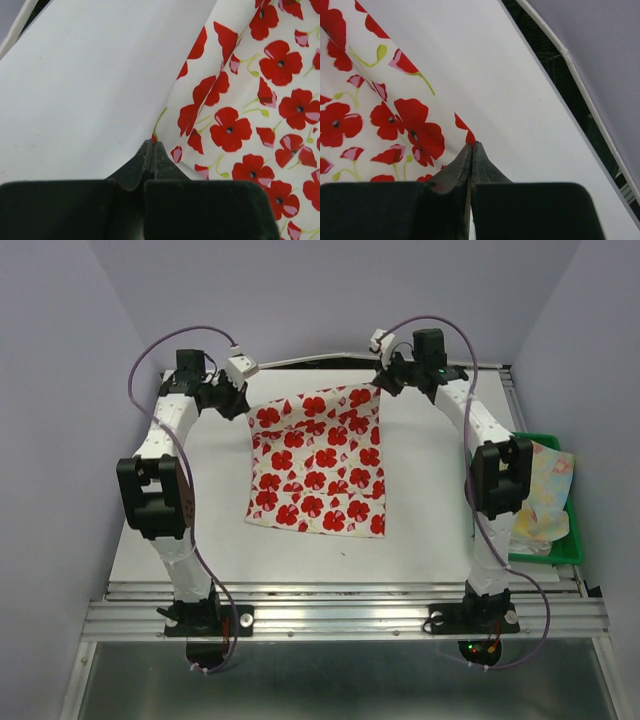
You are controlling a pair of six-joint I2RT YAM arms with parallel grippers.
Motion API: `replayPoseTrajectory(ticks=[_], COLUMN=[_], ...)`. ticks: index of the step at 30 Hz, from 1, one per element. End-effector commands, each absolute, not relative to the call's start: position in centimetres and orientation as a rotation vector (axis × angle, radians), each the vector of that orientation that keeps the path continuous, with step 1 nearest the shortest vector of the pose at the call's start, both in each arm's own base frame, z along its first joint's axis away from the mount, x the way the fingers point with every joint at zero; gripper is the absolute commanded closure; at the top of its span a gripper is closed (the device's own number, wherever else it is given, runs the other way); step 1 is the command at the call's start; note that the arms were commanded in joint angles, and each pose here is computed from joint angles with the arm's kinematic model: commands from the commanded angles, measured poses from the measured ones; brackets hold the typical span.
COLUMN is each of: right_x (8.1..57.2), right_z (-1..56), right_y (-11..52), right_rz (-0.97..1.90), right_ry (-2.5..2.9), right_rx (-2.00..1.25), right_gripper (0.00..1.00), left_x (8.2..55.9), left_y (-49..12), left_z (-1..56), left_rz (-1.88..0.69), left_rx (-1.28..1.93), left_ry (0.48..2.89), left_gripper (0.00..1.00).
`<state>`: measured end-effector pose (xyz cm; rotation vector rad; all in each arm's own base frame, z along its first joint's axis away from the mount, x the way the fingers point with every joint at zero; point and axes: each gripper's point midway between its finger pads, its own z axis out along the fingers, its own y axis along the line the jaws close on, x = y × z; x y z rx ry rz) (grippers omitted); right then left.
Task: Fold and stack the skirts
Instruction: Fold the skirt
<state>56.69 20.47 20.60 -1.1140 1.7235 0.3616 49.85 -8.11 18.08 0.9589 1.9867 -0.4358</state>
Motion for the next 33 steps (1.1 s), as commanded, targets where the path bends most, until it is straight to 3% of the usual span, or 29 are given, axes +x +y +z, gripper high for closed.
replayPoseTrajectory(ticks=[1, 4, 8, 12, 17, 24, 33], right_x=[50.9, 47.1, 41.3, 38.5, 39.8, 45.0, 49.0], right_z=[17.6, 17.0, 11.7, 7.2, 3.1, 3.3, 12.1], right_y=[20.9, 22.3, 22.4, 22.3, 21.6, 21.6, 22.5], right_rz=[0.448, 0.515, 0.605, 0.642, 0.575, 0.46, 0.394], right_ry=[1.798, 1.813, 1.954, 2.085, 2.199, 2.18, 1.998], right_rx=[-1.251, -1.302, -1.343, -1.323, -1.27, -1.206, -1.187], right_gripper=[0.99, 0.99, 0.99, 0.99, 0.99, 0.99, 0.99], left_x=[45.3, 43.0, 39.1, 37.4, 37.7, 41.0, 45.9], left_y=[-7.6, -7.4, -6.7, -7.0, -7.2, -8.1, -8.6], left_z=[14.7, 13.2, 8.7, 5.1, 2.6, 3.4, 11.0], left_rz=[-0.422, -0.413, -0.422, -0.398, -0.422, -0.448, -0.389], left_rx=[1.08, 1.13, 1.207, 1.241, 1.173, 1.058, 1.016], left_ry=[2.033, 2.056, 2.149, 2.212, 2.291, 2.294, 2.161], left_gripper=[1.0, 1.0, 1.0, 1.0, 1.0, 1.0, 1.0])
